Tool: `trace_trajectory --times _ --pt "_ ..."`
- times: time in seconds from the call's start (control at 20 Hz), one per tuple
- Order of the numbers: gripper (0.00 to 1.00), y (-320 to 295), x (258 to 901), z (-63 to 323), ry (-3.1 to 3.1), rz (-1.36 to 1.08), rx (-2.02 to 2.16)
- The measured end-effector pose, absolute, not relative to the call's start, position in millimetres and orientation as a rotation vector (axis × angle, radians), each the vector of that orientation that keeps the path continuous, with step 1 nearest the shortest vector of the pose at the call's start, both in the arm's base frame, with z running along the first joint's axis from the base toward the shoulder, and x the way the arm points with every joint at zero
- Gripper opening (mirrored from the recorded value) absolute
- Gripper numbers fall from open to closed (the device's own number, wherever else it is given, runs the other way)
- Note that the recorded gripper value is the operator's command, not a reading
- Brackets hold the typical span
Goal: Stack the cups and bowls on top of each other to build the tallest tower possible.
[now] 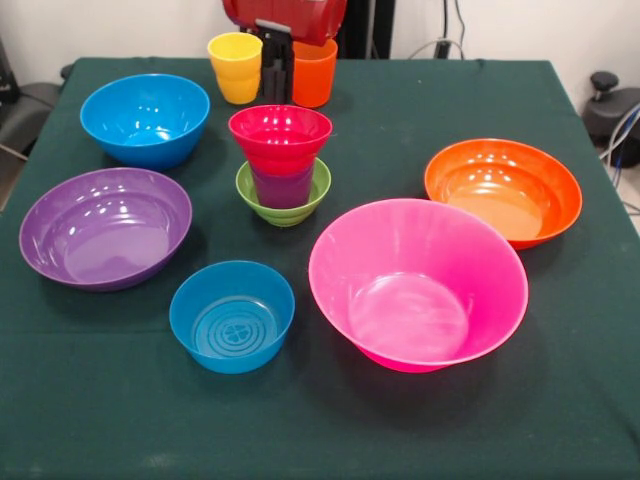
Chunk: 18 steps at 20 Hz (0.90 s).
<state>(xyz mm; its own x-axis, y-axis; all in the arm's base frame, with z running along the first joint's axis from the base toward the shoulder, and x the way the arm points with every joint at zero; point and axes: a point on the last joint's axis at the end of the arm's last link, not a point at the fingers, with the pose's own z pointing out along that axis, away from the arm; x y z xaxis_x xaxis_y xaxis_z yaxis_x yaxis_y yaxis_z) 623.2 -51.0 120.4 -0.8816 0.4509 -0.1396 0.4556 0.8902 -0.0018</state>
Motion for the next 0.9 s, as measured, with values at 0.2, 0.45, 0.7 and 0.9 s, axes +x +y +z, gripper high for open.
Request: trace_trajectory --times 0.2,0.45,0.7,0.9 --pt "0.00 -43 628 128 2.909 -0.040 0.719" --pt "0.00 -36 632 141 2.886 -0.027 0.761" --pt "0.00 -43 634 165 2.826 -0.034 0.863" --pt "0.00 -60 631 180 2.776 -0.049 0.965"
